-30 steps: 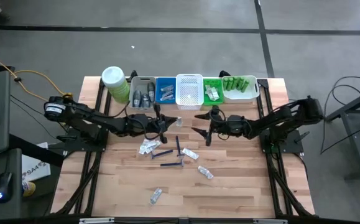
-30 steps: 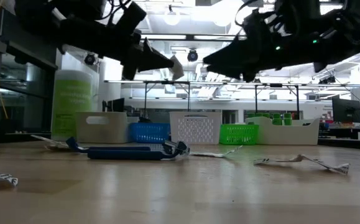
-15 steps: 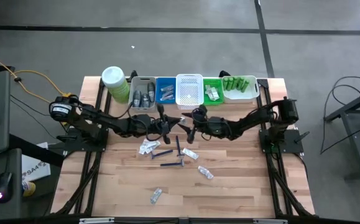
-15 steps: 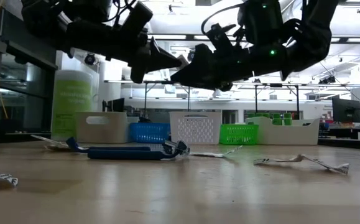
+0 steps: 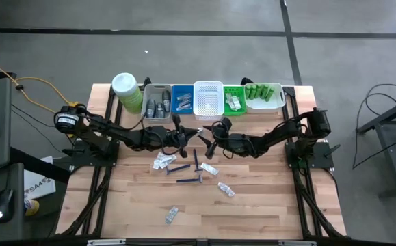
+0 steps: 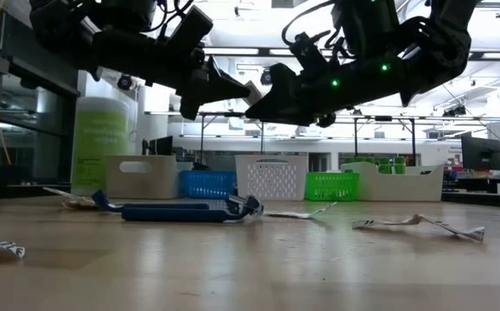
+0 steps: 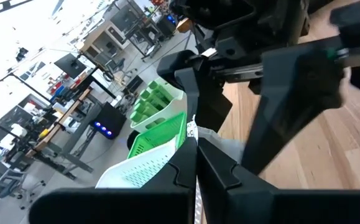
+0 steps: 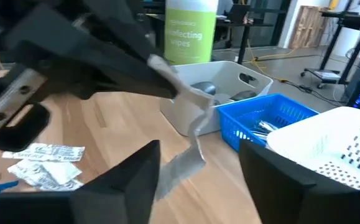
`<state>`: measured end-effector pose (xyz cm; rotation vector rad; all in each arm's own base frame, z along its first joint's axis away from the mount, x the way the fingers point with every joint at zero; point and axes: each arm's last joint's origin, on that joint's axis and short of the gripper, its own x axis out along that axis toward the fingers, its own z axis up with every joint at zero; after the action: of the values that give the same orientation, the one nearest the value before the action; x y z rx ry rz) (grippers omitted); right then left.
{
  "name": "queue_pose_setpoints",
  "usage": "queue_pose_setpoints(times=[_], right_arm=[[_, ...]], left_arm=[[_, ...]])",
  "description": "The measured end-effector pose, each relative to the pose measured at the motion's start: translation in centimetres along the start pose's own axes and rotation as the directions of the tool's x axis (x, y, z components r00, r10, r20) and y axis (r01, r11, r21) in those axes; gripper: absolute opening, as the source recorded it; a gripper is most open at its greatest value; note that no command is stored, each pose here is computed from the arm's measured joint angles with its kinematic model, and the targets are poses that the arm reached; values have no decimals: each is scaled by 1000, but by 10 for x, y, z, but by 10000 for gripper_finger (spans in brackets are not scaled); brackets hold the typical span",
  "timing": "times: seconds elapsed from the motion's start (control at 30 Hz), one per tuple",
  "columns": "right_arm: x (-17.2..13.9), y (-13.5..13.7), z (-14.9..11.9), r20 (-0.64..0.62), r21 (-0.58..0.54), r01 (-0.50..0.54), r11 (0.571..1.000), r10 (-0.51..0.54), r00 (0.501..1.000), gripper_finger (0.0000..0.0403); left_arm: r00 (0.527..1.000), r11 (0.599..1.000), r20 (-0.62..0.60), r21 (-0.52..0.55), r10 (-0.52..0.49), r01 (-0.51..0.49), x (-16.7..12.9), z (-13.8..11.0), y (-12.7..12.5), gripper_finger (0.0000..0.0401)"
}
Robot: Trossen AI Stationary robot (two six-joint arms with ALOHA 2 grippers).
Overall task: Pick & Place Travel size toiletries
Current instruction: Put the white bandage pack into the green bin
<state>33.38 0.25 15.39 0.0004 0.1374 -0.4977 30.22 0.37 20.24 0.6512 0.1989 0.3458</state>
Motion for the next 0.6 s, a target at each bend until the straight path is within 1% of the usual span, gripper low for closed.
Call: queue_pose_setpoints(times=[0.2,0.4,0.47,0.6], right_arm=[[0,-1,0,2,14,7,1000,-7,1000,125],[1,-3,-6,-55,-3,13,1000,-13,998,18],[2,-4,-8,-77,-12,17,1000,-18,997,7],[3,-6,-9,-82,-8,18,1000,-19,996,3]], left_arm=[[1000,1000,1,-3,-1,1,0,0,0,0],[1000,1000,9,-1,7,-7,-1,2,2,0],[1000,1000,11,-2,9,-9,-1,2,2,0],[1000,1000,7,0,6,-6,-1,2,2,0]])
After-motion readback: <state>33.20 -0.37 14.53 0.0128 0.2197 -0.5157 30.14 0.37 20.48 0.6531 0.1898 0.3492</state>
